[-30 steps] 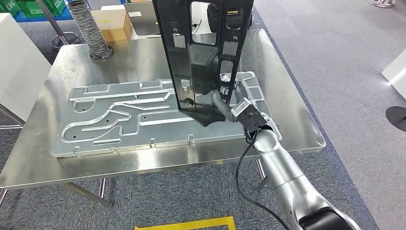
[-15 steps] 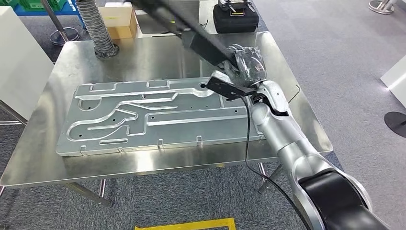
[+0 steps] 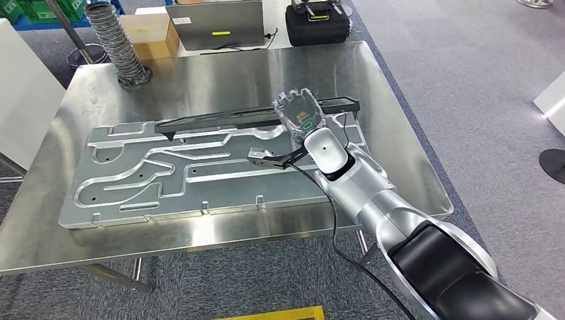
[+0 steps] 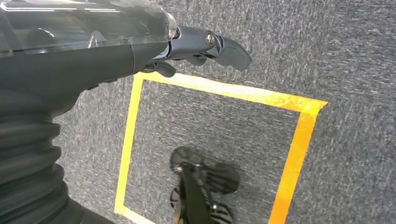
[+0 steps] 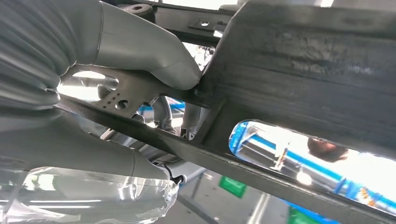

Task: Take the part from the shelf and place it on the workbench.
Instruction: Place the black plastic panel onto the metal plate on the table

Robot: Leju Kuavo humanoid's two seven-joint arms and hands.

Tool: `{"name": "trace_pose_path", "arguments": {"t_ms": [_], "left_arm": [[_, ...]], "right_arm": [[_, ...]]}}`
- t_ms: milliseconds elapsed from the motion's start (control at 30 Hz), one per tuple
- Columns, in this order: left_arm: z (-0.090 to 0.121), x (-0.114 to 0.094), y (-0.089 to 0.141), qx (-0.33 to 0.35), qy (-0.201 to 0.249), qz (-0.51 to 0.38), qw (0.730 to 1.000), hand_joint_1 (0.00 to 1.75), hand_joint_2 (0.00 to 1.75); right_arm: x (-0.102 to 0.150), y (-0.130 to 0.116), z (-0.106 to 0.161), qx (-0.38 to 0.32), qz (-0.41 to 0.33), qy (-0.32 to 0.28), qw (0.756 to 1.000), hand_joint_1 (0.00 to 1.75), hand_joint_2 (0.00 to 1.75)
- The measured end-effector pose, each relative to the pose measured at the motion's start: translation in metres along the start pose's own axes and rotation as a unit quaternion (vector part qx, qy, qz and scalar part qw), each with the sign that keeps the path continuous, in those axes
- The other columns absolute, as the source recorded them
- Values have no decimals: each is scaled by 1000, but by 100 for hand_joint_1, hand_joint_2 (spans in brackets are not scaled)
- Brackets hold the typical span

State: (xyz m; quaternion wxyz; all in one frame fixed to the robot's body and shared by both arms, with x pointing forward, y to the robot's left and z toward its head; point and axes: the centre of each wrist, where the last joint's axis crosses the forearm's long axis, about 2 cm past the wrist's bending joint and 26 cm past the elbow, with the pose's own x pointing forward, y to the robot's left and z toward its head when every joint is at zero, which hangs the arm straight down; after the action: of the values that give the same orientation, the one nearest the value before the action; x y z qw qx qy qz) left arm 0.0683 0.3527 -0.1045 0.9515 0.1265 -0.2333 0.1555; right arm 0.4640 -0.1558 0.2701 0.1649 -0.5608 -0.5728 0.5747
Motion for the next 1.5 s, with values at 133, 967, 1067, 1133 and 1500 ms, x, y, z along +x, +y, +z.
{"name": "trace_pose_path", "arguments": {"t_ms": [133,967,1067,1133,1500], "left_arm": [[0,0,0,0,-1,2,1000,0,175],[1,2,-9,-11,-6,-9,1000,0,175],[0,2,-9,-11,-10,-10,1000,0,175],[0,3,-9,-12,-16,-11,1000,0,175],[1,2,-10,-15,-33,-13,999,0,131]], "right_arm": [[12,0,-1,7,1,-13,1000,175,175],[36,48,35,51,-54,-36,997,175,175],[38,52,39,53,-64,-37,996,175,175],[38,54,40,52,-67,-38,996,175,175],[45,67,54,69,-84,-50,993,0,0]]}}
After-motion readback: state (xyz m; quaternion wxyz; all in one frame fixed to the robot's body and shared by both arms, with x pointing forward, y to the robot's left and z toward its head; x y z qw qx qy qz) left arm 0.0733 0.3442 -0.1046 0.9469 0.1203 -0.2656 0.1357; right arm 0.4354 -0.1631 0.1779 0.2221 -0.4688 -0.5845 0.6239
